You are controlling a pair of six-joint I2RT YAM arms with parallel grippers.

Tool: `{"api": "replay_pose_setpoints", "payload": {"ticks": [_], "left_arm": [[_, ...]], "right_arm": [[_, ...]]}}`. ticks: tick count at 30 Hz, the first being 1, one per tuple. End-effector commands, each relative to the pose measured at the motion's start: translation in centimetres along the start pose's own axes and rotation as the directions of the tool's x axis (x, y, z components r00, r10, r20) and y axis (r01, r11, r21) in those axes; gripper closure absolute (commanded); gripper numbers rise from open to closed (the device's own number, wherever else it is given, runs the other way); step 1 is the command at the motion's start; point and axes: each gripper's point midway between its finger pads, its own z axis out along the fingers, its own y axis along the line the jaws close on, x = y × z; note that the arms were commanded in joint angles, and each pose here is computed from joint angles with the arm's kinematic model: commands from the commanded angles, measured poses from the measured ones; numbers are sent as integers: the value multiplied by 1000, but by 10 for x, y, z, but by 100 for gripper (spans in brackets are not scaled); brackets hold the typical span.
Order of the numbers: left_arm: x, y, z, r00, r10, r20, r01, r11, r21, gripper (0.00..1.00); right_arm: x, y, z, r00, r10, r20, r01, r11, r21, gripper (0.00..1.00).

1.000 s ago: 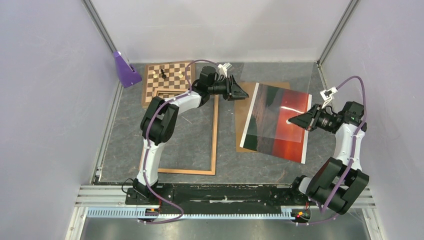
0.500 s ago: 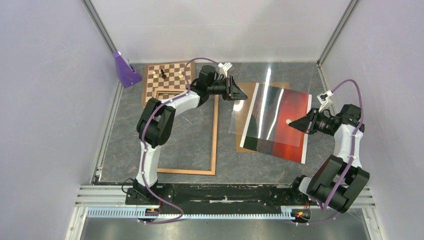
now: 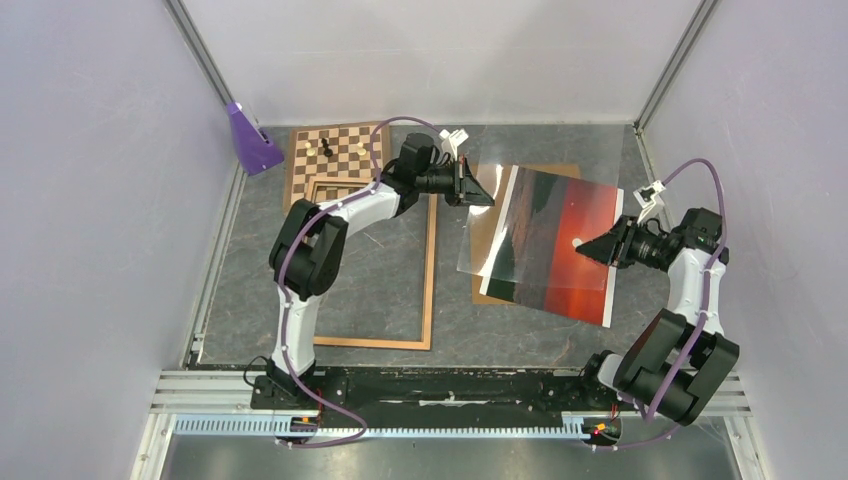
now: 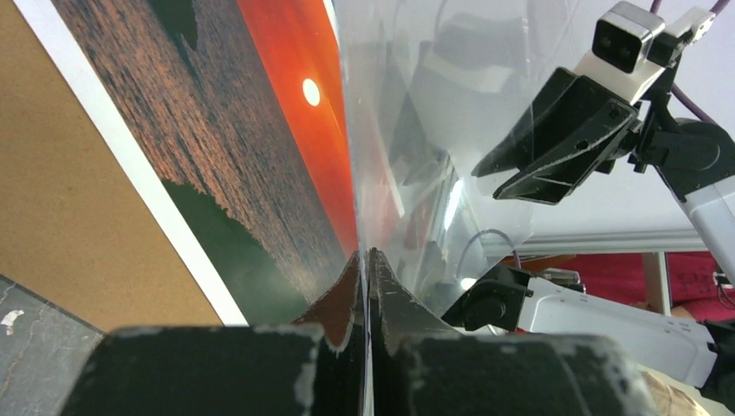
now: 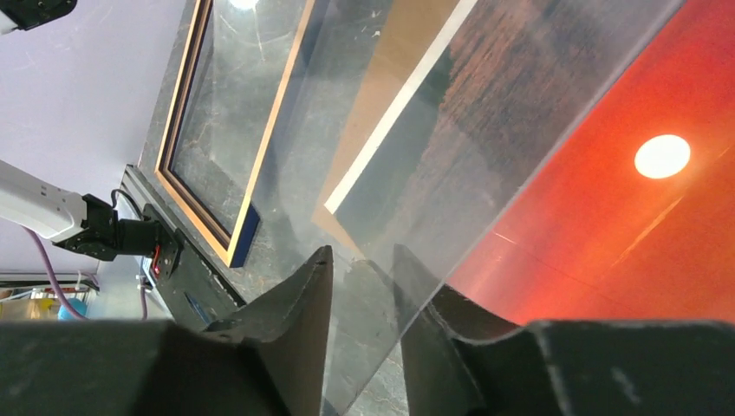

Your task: Put the photo into the frame

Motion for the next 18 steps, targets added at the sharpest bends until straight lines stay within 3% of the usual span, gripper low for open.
{"api": "replay_pose_setpoints", "payload": {"ticks": [1,5,7,18], "left_arm": [[0,-39,-12,992,128,-9,-127,990,67,98],[1,-42,-19,991,132,-13,-131,988,77,98],[1,-41,-23,991,131,-12,-130,988,78,98],[0,-27,-71,992,128,-21,-128,992,4,98]], "right_arm": [[-4,3,2,999,-32,15,32,999,-31,59],[-3,0,1,999,-30,15,31,999,-20,48],[-3,-2,0,999,-28,19,29,999,-15,37],[-1,-11,-7,997,-71,12,70,997,44,7]]}}
